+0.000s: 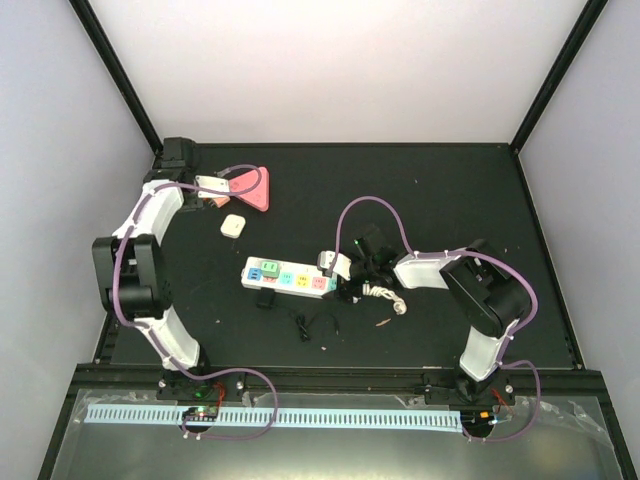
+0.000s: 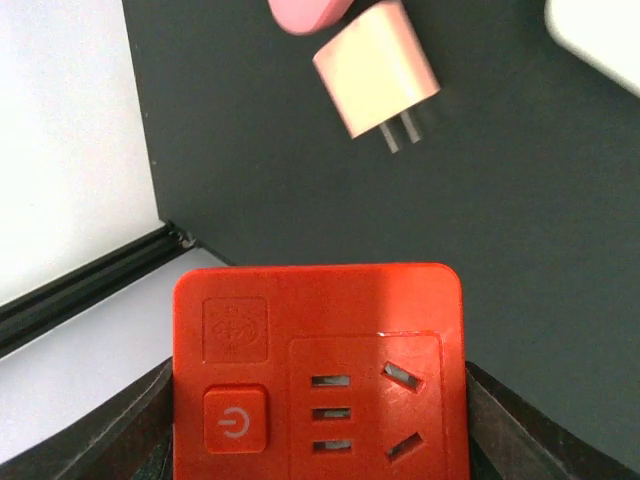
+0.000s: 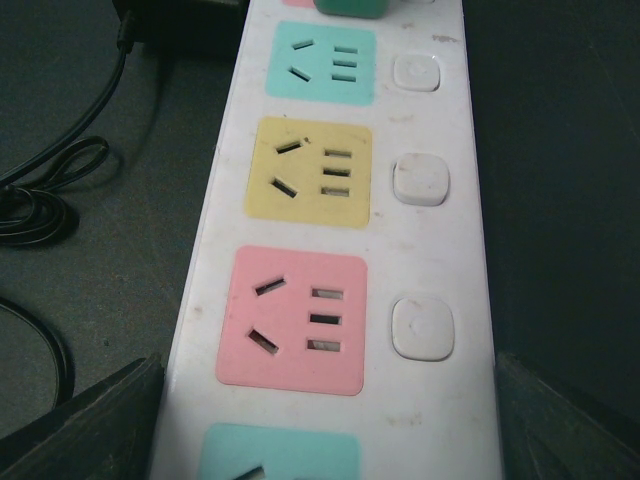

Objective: Pull the plug off the socket

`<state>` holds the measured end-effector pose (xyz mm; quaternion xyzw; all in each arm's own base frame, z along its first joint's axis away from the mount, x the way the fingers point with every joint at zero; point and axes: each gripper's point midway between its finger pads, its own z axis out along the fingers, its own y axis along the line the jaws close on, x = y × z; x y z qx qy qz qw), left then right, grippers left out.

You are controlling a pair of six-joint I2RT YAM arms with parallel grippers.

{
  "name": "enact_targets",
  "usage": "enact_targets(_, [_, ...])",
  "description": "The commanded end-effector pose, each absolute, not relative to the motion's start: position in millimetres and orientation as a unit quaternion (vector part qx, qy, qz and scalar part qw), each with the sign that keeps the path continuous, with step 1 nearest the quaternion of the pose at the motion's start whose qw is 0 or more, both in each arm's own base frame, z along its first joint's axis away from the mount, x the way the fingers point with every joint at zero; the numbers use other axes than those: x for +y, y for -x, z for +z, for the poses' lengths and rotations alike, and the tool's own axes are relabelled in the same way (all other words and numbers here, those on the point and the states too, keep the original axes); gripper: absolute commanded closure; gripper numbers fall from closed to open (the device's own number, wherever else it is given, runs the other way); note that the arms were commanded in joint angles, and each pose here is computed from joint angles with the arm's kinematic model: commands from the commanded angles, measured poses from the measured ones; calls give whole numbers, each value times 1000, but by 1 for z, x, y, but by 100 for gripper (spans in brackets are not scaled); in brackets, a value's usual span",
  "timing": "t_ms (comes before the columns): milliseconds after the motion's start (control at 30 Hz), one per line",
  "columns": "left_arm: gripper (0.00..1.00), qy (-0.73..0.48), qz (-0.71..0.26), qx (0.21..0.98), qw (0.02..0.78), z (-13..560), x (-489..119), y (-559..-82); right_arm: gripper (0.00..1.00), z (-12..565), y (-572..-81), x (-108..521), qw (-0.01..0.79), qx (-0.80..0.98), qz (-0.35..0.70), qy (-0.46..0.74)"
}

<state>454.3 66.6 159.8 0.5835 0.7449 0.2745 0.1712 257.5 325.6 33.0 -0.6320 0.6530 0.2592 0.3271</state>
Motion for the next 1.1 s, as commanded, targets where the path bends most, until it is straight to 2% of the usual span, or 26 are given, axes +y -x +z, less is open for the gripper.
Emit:
enact_targets(0, [76, -568, 383, 715, 142, 162, 105, -491, 80, 21, -259, 319, 309, 674, 244, 625])
enact_targets(333, [76, -543, 427, 713, 119, 119, 129, -527, 80, 22, -258, 318, 309, 674, 245, 625])
enact_targets(633, [70, -517, 410, 743, 112, 86, 133, -527, 79, 21, -259, 319, 309, 674, 245, 625])
enact_targets(733, [63, -514, 399, 752, 107, 78, 132, -521, 79, 21, -259, 318, 308, 675, 244, 625])
enact_targets(900, [45, -516, 353, 773, 108, 72, 121, -500, 79, 21, -259, 319, 309, 674, 244, 625])
enact_targets(1067, [39, -514, 329, 784, 112, 73, 114, -487, 78, 20, -260, 319, 307, 675, 243, 625])
